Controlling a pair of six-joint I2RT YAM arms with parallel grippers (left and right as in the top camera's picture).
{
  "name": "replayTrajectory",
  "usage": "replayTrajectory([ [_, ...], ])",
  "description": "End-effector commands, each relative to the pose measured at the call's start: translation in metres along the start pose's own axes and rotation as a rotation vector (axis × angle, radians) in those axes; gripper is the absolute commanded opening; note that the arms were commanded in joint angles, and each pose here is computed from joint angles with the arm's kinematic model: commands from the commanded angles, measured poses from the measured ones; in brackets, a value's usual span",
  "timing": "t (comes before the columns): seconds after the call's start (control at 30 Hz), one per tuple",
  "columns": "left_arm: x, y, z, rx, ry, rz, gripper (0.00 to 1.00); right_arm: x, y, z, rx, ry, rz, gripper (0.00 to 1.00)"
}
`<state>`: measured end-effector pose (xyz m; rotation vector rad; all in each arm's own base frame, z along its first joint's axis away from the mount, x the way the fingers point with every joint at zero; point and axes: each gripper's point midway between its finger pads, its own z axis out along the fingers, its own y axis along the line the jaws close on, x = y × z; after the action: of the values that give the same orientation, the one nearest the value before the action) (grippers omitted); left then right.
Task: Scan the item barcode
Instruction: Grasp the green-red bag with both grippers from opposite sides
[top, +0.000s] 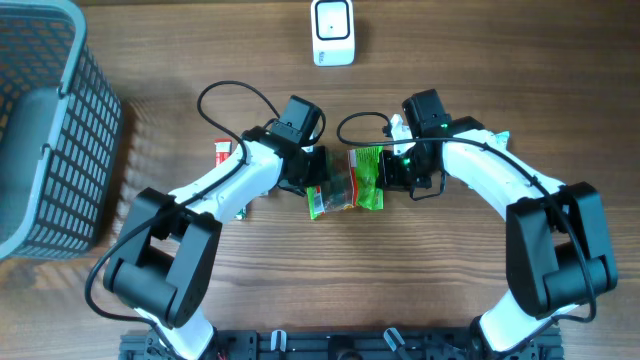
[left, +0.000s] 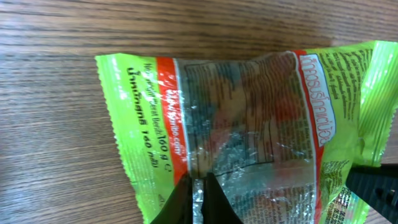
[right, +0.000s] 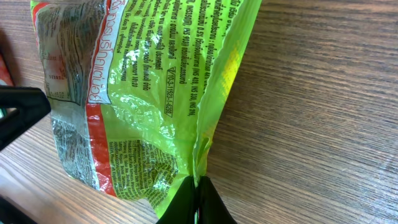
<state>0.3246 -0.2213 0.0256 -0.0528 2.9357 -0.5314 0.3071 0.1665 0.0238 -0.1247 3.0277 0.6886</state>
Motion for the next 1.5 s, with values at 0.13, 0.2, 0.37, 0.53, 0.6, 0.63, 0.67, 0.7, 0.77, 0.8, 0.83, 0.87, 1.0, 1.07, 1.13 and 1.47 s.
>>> replayTrajectory([
  [0.13,0.02,0.024,0.039,-0.098,0.085,-0.039,0.04,-0.002,-0.023,-0.002,0.142,-0.021,-0.027,0.04],
  [0.2,0.016,0.034,0.041,-0.15,0.064,-0.039,0.04,0.002,-0.035,-0.005,0.2,-0.001,-0.097,0.04],
  [0.37,0.015,0.037,0.04,-0.163,0.054,-0.038,0.04,0.006,-0.069,-0.016,0.364,0.013,-0.065,0.04],
  [0.53,0.014,0.037,0.04,-0.164,0.053,-0.037,0.04,0.001,-0.041,-0.016,0.218,0.018,-0.071,0.12],
  [0.6,0.014,0.037,0.04,-0.164,0.053,-0.037,0.04,0.0,-0.021,-0.019,0.117,0.028,-0.093,0.24],
  [0.63,0.014,0.037,0.04,-0.164,0.053,-0.038,0.04,0.0,-0.012,-0.02,0.07,0.033,-0.092,0.33],
  [0.67,0.014,0.037,0.04,-0.164,0.053,-0.037,0.05,0.001,-0.006,-0.02,0.036,0.037,-0.092,0.4],
  [0.7,0.014,0.037,0.04,-0.164,0.053,-0.037,0.06,0.002,-0.002,-0.019,0.01,0.041,-0.092,0.43],
  [0.77,0.014,0.037,0.04,-0.164,0.053,-0.038,0.09,-0.001,-0.001,-0.019,0.005,0.03,-0.096,0.5],
  [0.8,0.014,0.037,0.04,-0.164,0.053,-0.038,0.09,-0.006,0.0,-0.019,0.001,0.011,-0.1,0.5],
  [0.83,0.014,0.037,0.04,-0.163,0.052,-0.038,0.09,-0.012,0.002,-0.018,-0.003,-0.014,-0.107,0.49],
  [0.87,0.014,0.036,0.04,-0.162,0.05,-0.037,0.09,-0.013,0.003,-0.018,-0.004,-0.02,-0.112,0.48],
  [1.0,0.014,0.036,0.04,-0.162,0.051,-0.037,0.09,-0.01,0.013,-0.018,-0.066,-0.007,-0.102,0.49],
  [1.07,0.014,0.036,0.04,-0.162,0.05,-0.037,0.09,-0.014,0.013,-0.018,-0.065,-0.021,-0.096,0.45],
  [1.13,0.014,0.036,0.04,-0.162,0.05,-0.037,0.09,-0.016,0.005,-0.017,-0.023,-0.034,-0.083,0.41],
  [1.47,0.014,0.036,0.04,-0.162,0.05,-0.037,0.1,-0.014,-0.007,0.005,-0.023,-0.087,-0.042,0.21],
])
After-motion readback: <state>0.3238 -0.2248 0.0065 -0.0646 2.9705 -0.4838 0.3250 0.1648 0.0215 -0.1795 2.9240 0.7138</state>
